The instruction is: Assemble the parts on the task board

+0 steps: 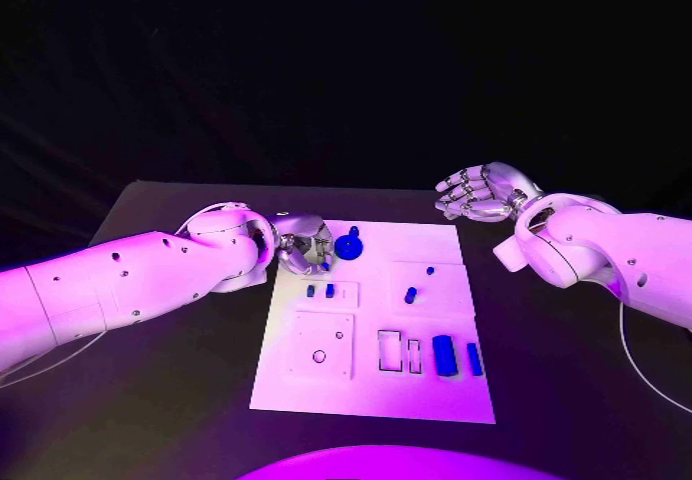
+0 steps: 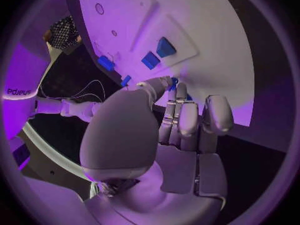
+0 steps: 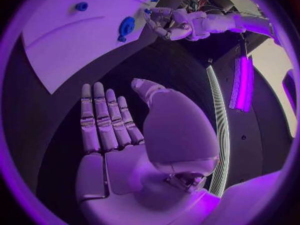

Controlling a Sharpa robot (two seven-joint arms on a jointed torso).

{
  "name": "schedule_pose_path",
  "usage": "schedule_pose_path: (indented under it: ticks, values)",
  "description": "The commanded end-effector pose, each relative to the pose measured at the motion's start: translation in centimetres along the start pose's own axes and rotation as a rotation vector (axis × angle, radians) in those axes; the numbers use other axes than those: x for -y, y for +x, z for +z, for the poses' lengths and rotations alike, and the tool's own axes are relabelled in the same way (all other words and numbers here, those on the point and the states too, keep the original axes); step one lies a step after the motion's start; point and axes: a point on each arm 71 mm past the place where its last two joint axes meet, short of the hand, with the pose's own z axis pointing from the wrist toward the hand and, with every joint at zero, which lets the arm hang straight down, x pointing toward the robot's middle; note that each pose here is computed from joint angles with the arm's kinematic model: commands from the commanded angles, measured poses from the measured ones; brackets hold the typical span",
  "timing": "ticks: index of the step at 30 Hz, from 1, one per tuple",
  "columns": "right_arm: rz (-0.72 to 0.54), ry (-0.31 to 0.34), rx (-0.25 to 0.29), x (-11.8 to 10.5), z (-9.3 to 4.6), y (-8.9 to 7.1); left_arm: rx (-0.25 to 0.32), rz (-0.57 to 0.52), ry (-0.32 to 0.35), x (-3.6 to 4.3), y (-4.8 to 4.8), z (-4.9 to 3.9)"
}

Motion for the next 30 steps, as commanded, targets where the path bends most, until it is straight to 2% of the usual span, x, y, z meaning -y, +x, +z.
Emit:
schedule_pose_path:
  ticks: [1,30]
  values:
    - [-0.005,-0.011,-0.013,-0.11,0.00,0.16,-0.029,-0.005,0.003,0.17,0.34,0.12]
    - [-0.004,-0.012,-0.014,-0.14,-0.07,0.19,-0.063,0.013,-0.014,-0.20,1.12,0.41]
